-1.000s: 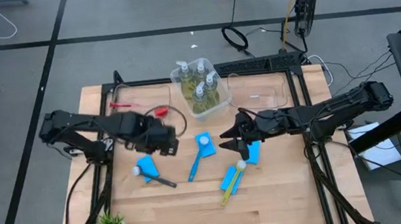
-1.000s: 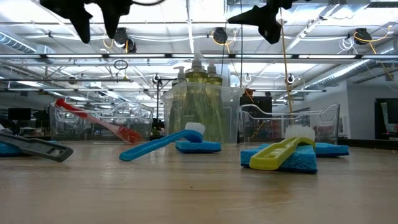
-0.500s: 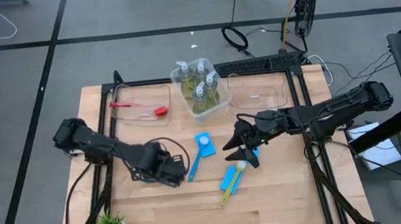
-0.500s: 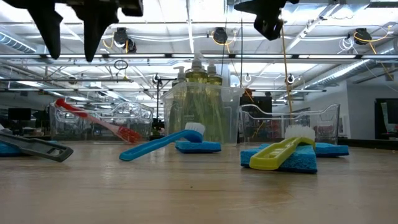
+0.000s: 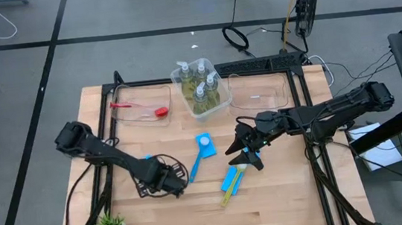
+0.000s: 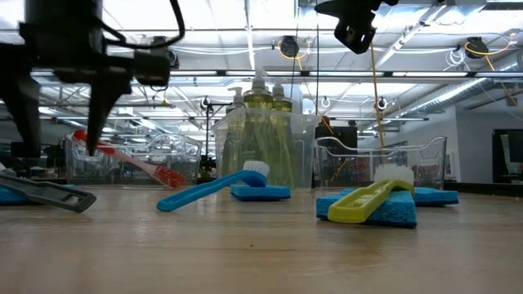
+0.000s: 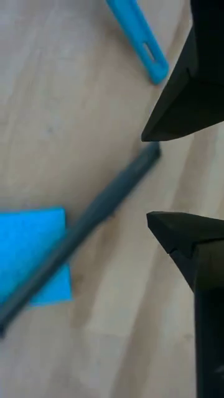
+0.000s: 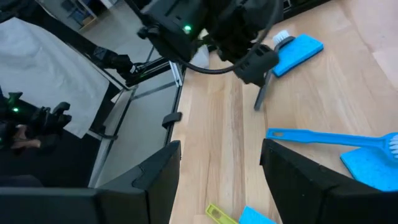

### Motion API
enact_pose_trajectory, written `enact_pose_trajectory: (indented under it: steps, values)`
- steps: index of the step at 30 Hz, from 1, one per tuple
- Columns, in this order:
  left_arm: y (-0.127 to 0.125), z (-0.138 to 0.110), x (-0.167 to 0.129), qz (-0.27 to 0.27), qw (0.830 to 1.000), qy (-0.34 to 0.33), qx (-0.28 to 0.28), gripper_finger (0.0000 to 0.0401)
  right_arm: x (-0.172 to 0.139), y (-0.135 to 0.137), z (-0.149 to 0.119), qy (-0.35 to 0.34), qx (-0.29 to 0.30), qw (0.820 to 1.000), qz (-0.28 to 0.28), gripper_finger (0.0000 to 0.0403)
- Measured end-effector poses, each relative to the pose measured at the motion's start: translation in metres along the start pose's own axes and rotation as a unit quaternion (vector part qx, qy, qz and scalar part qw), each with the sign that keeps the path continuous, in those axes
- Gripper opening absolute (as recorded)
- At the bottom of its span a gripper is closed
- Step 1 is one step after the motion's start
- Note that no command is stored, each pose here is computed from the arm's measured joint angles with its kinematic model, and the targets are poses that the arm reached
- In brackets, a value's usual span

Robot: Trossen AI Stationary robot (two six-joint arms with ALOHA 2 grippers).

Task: Pick & Place Kitchen Sink Supplies
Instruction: Put the black cleaning brush into the left transparent bin

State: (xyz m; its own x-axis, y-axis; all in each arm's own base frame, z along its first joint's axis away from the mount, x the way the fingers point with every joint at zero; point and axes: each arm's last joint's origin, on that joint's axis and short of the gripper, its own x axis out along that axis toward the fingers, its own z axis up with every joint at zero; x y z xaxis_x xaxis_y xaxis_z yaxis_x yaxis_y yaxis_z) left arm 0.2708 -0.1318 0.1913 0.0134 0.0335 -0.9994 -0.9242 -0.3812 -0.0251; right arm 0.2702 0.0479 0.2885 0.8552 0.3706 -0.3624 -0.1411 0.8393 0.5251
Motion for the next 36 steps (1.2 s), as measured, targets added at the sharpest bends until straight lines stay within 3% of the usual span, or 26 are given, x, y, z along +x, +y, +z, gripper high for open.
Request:
enact_pose_trajectory:
  steps: [5, 7, 11, 15, 17, 20, 23, 28, 32, 34, 36]
  values:
    - [-0.001, 0.010, 0.009, 0.007, 1.000, -0.021, -0.009, 0.0204, 0.000, -0.001, -0.001, 0.006, 0.001, 1.000, -0.003, 0.0210]
    - [-0.001, 0.010, 0.009, 0.007, 1.000, -0.027, 0.014, 0.0201, 0.000, -0.001, -0.002, 0.013, -0.001, 1.000, -0.007, 0.0210]
    - [-0.001, 0.012, 0.007, -0.002, 0.989, -0.044, 0.141, 0.0190, 0.000, -0.002, -0.003, 0.017, -0.008, 1.000, -0.009, 0.0210]
    - [-0.002, 0.013, 0.005, -0.008, 0.956, -0.056, 0.287, 0.0178, 0.000, -0.002, -0.003, 0.017, -0.015, 1.000, -0.009, 0.0210]
    - [-0.001, 0.012, 0.005, 0.005, 0.948, -0.038, 0.316, 0.0173, 0.000, -0.002, -0.003, 0.016, -0.017, 1.000, -0.009, 0.0210]
    - [-0.002, 0.013, 0.006, 0.039, 0.968, 0.019, 0.248, 0.0168, 0.000, -0.002, -0.003, 0.016, -0.016, 1.000, -0.009, 0.0210]
    - [0.000, 0.012, 0.005, 0.055, 0.983, 0.036, 0.172, 0.0163, 0.000, -0.002, -0.003, 0.015, -0.016, 1.000, -0.009, 0.0210]
    - [0.006, 0.005, 0.005, 0.050, 0.982, 0.033, 0.179, 0.0157, 0.000, -0.002, -0.003, 0.015, -0.016, 1.000, -0.009, 0.0210]
    - [0.009, 0.002, 0.004, 0.072, 0.994, 0.044, 0.066, 0.0162, 0.000, -0.002, -0.003, 0.015, -0.016, 1.000, -0.009, 0.0210]
    - [0.012, 0.000, 0.004, 0.060, 0.998, 0.027, 0.016, 0.0168, 0.000, -0.002, -0.003, 0.015, -0.016, 1.000, -0.009, 0.0210]
    - [0.011, -0.001, 0.004, 0.037, 0.999, 0.012, 0.001, 0.0174, 0.000, -0.002, -0.003, 0.015, -0.016, 1.000, -0.009, 0.0210]
